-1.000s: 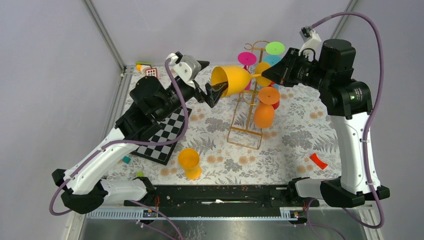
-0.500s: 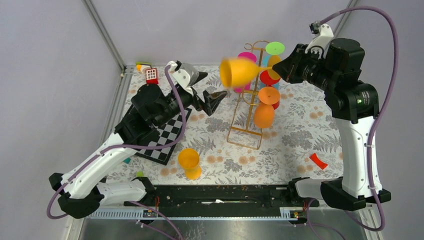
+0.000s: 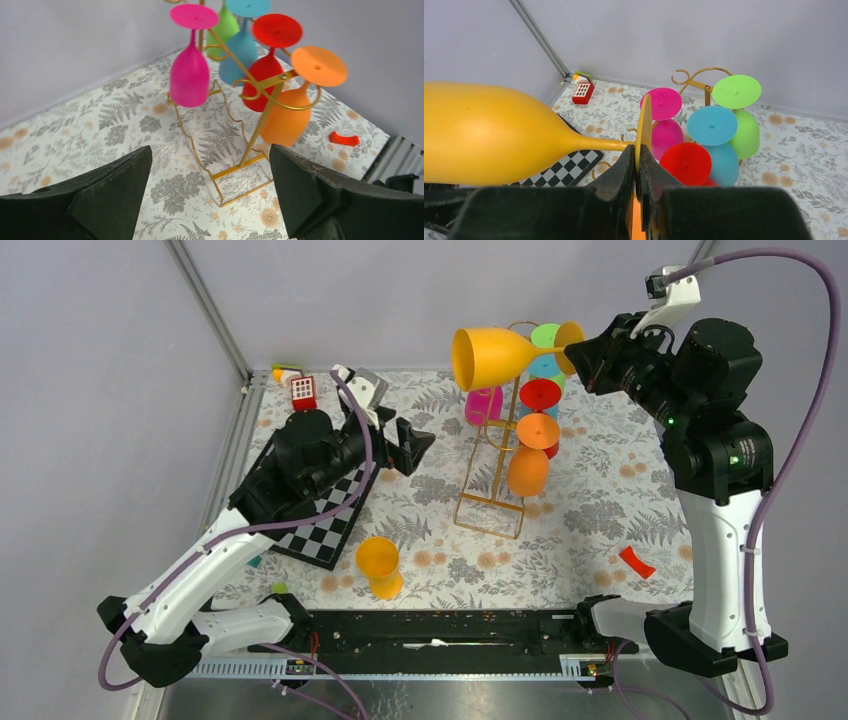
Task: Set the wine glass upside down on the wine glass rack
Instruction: Turn the wine glass upside down at the wine rack.
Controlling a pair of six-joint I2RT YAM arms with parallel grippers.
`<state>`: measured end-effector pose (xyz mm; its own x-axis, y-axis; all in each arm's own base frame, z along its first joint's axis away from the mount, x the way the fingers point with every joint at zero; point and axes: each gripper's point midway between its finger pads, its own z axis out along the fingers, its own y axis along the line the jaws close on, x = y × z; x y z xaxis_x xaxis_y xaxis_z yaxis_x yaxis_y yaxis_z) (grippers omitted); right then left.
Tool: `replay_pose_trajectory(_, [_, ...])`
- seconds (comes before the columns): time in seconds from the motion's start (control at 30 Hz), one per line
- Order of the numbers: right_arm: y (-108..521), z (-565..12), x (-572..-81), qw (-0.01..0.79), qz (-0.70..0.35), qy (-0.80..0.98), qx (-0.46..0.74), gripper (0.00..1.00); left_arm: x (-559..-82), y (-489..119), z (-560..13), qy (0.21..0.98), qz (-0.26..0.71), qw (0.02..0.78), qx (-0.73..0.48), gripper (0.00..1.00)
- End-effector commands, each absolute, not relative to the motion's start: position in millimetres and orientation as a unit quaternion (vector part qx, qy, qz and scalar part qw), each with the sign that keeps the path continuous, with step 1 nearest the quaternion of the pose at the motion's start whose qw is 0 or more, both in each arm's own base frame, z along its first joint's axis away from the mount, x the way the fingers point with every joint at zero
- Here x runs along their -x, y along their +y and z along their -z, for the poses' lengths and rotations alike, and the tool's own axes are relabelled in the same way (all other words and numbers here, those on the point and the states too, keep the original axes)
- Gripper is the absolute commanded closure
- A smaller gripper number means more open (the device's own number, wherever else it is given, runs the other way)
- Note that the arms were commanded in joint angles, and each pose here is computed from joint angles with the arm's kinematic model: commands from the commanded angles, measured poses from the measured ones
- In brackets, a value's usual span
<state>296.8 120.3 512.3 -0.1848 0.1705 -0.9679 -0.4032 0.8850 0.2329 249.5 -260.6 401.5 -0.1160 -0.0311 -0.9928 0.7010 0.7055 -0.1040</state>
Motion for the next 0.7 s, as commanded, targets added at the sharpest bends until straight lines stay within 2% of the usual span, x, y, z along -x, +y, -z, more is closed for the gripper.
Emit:
replay_pose_trajectory(0.0, [127.3, -538.0, -293.9, 0.683, -0.230, 0.682, 0.126, 1.00, -270.4, -241.7, -399.1, 0.715, 0.291, 0.616, -0.160, 0.04])
replay_pose_trajectory(0.17, [141.8, -536.6, -289.7, 0.690, -0.239, 0.656, 0.191, 1.00, -287.2, -222.8, -380.1, 0.746, 0.283, 0.595, -0.097, 0.04])
replay_pose_trajectory(0.43, [161.1, -521.0, -289.3, 0.650, -0.247, 0.667, 0.268, 1.00, -305.6, -193.4, -346.1, 0.782, 0.268, 0.562, -0.014, 0.04])
replay_pose_trajectory(0.67, [183.4, -508.1, -295.9, 0.627, -0.188, 0.673, 0.345, 1.00, -319.7, -167.9, -333.0, 0.798, 0.249, 0.547, 0.041, 0.05])
